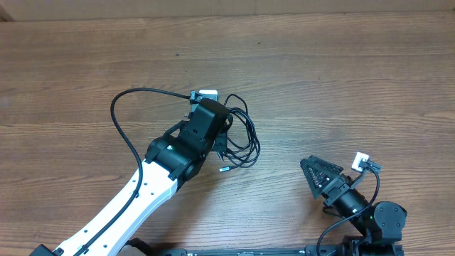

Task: Untangle cables
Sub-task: 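Lift the bundle with the left gripper and raise the right gripper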

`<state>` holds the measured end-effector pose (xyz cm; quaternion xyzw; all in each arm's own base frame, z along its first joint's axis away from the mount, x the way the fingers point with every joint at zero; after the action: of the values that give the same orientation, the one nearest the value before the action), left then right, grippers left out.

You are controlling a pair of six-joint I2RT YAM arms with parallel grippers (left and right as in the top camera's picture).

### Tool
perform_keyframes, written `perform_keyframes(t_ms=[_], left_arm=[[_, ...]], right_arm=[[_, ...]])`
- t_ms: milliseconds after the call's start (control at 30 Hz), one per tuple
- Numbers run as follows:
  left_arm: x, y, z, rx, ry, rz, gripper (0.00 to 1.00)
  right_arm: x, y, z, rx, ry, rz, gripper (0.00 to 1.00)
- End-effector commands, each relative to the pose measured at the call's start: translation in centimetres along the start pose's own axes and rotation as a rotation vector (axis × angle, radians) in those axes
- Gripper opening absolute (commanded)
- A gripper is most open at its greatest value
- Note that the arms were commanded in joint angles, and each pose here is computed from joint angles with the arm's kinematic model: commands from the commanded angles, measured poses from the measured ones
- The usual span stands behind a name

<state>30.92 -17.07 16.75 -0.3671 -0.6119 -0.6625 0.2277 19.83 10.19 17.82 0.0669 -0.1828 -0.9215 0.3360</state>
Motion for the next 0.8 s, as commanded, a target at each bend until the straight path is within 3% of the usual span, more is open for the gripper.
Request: perform_keyframes(t_ms=[0, 133, 167, 233, 333, 433, 633, 767], left_arm=[[0.9, 1.1, -0.4, 0.129, -0.028, -0.034, 0.04], [0.9, 0.0, -0.1, 0.339, -0.01, 0.016, 0.05], [0.9, -0.3, 0.0, 0.368, -0.003, 0.028, 0.13], [0.9, -0.9, 0.2, 0.394, 0.01, 0.049, 0.4], [0.9, -1.4, 0.4, 0.388, 0.022, 0.068, 0.72], [0.9, -1.8, 0.6, 0.379, 0.03, 0.082, 0.88], [0.6, -1.9, 0.8, 0.312, 0.044, 0.089, 0.91], [-0.5, -2.1, 0.6, 0.261, 0.055, 0.103, 0.84]], right_arm=[[0.0, -1.1, 0.3, 0.009, 0.027, 0.062, 0.95], [0.1, -1.2, 0.7, -0.045, 0.037, 0.076, 1.0], [0.1, -1.4, 0.8, -0.053, 0.04, 0.087, 1.0], [0.1, -1.9, 0.3, -0.091, 0.021, 0.112, 1.0], [0.2, -2.6, 0.4, -0.081, 0.032, 0.16, 1.0], [0.2, -2.8, 0.4, -0.082, 0.035, 0.168, 1.0], [0.2, -2.8, 0.4, -0.067, 0.036, 0.169, 1.0], [0.2, -2.8, 0.4, -0.066, 0.036, 0.169, 1.0]])
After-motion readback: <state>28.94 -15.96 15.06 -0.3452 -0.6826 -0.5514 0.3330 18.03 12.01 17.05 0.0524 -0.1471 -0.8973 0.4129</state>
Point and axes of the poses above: each gripper's point midway between its finger pads, its own x axis back along the fingers, its own z axis along the line the jaws close on, y = z × x, the point moved 1 cm from there along x, back along the fingers, and after that the axes turned 9 degrees about -x, right-handed, at the moved point
